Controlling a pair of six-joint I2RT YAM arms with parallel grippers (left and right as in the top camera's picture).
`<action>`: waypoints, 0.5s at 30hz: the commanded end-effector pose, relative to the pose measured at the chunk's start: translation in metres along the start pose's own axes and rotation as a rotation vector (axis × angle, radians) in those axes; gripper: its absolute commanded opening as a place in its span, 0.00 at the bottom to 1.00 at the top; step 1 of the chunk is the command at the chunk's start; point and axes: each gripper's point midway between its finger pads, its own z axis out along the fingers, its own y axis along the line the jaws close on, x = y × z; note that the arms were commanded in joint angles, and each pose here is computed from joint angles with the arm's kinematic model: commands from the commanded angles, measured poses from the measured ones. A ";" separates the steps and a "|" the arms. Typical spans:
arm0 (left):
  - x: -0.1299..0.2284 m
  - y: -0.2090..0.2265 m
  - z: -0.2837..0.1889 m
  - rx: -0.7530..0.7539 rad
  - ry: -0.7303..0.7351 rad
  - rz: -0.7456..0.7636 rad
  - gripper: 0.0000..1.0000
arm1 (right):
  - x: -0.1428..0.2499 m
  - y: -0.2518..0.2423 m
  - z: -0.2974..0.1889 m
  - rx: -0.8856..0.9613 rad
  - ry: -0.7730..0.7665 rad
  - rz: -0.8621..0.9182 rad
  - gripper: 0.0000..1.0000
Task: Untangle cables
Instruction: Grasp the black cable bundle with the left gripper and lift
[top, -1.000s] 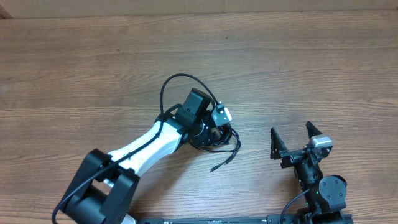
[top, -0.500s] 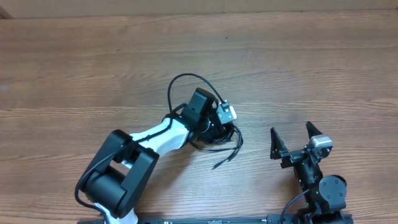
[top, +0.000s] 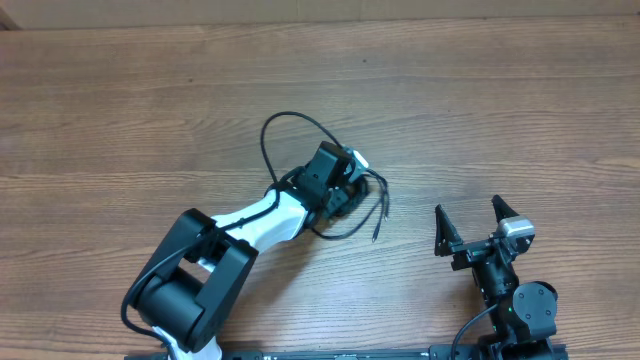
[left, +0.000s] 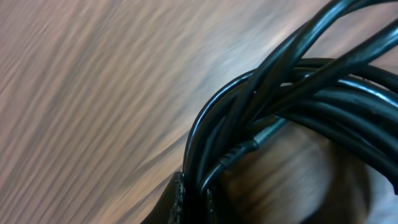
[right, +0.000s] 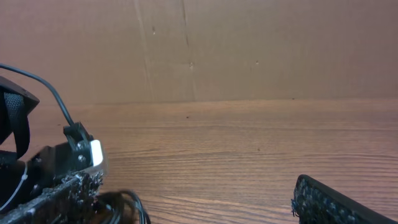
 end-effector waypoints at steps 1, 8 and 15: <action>-0.008 0.053 -0.040 -0.237 -0.018 -0.236 0.04 | 0.002 0.002 0.000 -0.012 -0.003 -0.016 1.00; -0.031 0.072 -0.124 -0.251 -0.149 -0.406 0.04 | 0.002 0.002 0.000 -0.012 -0.003 -0.016 1.00; -0.021 0.081 -0.179 -0.244 -0.202 -0.650 0.04 | 0.002 0.002 0.000 -0.012 -0.003 -0.016 1.00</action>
